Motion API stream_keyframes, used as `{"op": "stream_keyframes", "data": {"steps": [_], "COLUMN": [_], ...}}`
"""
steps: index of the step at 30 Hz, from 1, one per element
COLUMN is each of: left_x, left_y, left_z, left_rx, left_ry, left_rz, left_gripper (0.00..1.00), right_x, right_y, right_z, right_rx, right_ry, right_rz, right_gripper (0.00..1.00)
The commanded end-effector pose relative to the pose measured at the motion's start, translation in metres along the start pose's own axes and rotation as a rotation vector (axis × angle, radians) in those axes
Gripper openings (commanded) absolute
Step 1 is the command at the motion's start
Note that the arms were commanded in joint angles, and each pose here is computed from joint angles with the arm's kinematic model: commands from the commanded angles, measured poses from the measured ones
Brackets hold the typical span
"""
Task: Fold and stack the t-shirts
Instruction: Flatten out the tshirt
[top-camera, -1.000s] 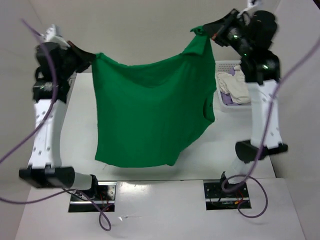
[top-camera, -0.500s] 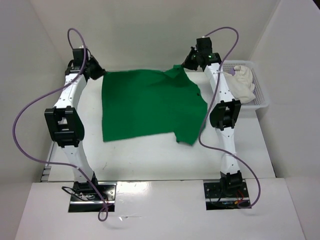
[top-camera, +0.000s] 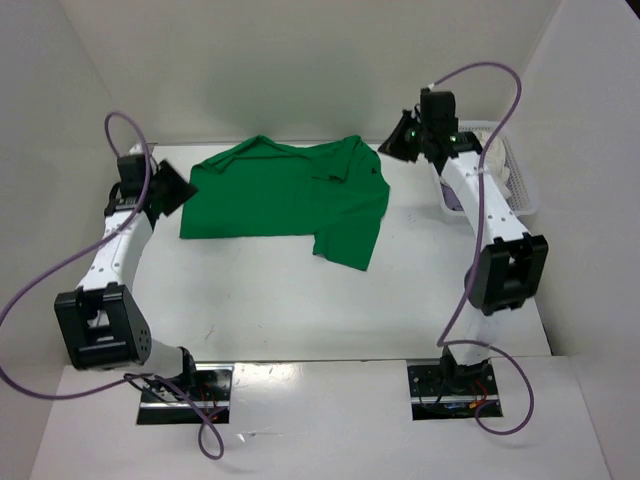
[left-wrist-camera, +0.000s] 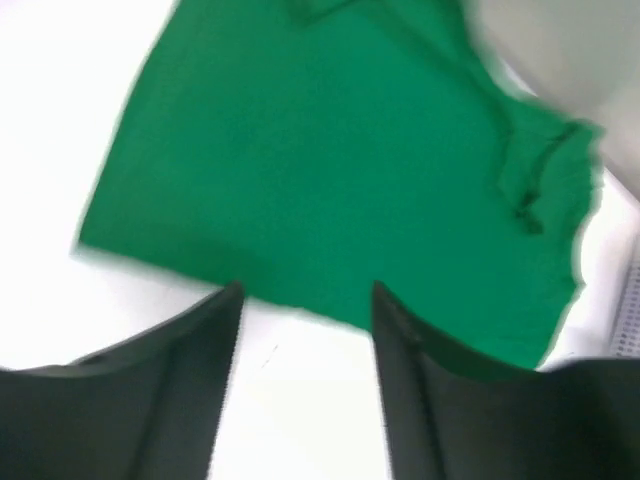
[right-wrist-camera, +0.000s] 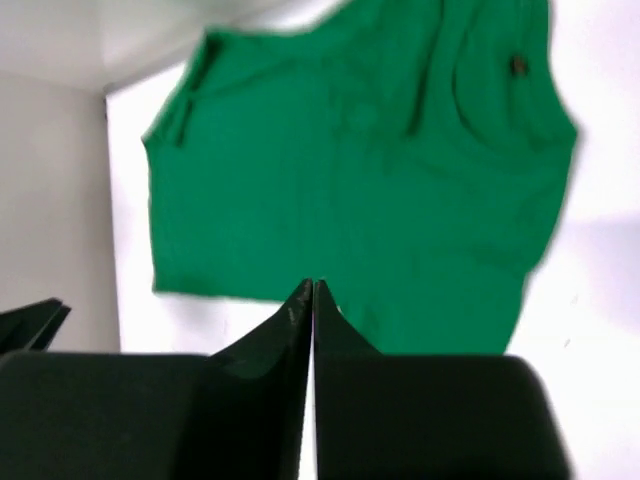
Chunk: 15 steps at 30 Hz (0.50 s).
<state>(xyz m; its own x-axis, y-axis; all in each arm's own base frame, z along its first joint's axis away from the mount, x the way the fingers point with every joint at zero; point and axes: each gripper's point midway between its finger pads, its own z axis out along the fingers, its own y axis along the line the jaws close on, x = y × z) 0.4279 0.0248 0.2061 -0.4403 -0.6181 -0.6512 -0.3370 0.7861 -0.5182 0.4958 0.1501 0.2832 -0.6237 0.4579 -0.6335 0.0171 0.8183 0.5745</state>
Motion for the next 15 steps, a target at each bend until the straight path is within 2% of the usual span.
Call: {"op": "stream_keyframes", "data": {"steps": [1,2,3,4,6,8,11,15], "left_x": [0.029,0.037,0.056,0.059,0.071,0.08,0.084,0.083], "left_y": [0.041,0.052,0.074,0.082,0.1,0.113,0.123,0.134], "left_z": [0.0,0.001,0.004,0.009,0.021,0.031,0.039,0.053], "left_rx": [-0.069,-0.098,-0.141,-0.143,-0.159,-0.188,-0.198,-0.232], "left_ry": [0.025,0.027,0.058,0.056,0.094,0.114,0.08,0.037], "left_rz": [-0.063,-0.083,-0.121,-0.163,-0.237,-0.332,-0.456,-0.531], "left_gripper": [0.52,0.45,0.34,0.32,0.32,0.43,0.46,0.49], "right_x": [0.032,0.072,0.085,0.11,0.143,0.159,0.181,0.209], "right_y": [-0.013,-0.03,-0.032,-0.051,-0.066,-0.076,-0.097,-0.11], "right_z": [-0.007,-0.001,-0.001,-0.004,-0.011,-0.019,-0.033,-0.046], "right_rx": [-0.038,-0.005,-0.009,0.032,0.052,0.065,0.121,0.132], "right_ry": [0.024,0.102,0.114,0.153,0.195,0.211,0.217,0.256], "right_rz": [0.014,0.021,0.016,0.038,0.056,0.069,0.072,0.112], "right_gripper": [0.01,0.01,0.01,0.01,0.01,0.01,0.07,0.23]}}
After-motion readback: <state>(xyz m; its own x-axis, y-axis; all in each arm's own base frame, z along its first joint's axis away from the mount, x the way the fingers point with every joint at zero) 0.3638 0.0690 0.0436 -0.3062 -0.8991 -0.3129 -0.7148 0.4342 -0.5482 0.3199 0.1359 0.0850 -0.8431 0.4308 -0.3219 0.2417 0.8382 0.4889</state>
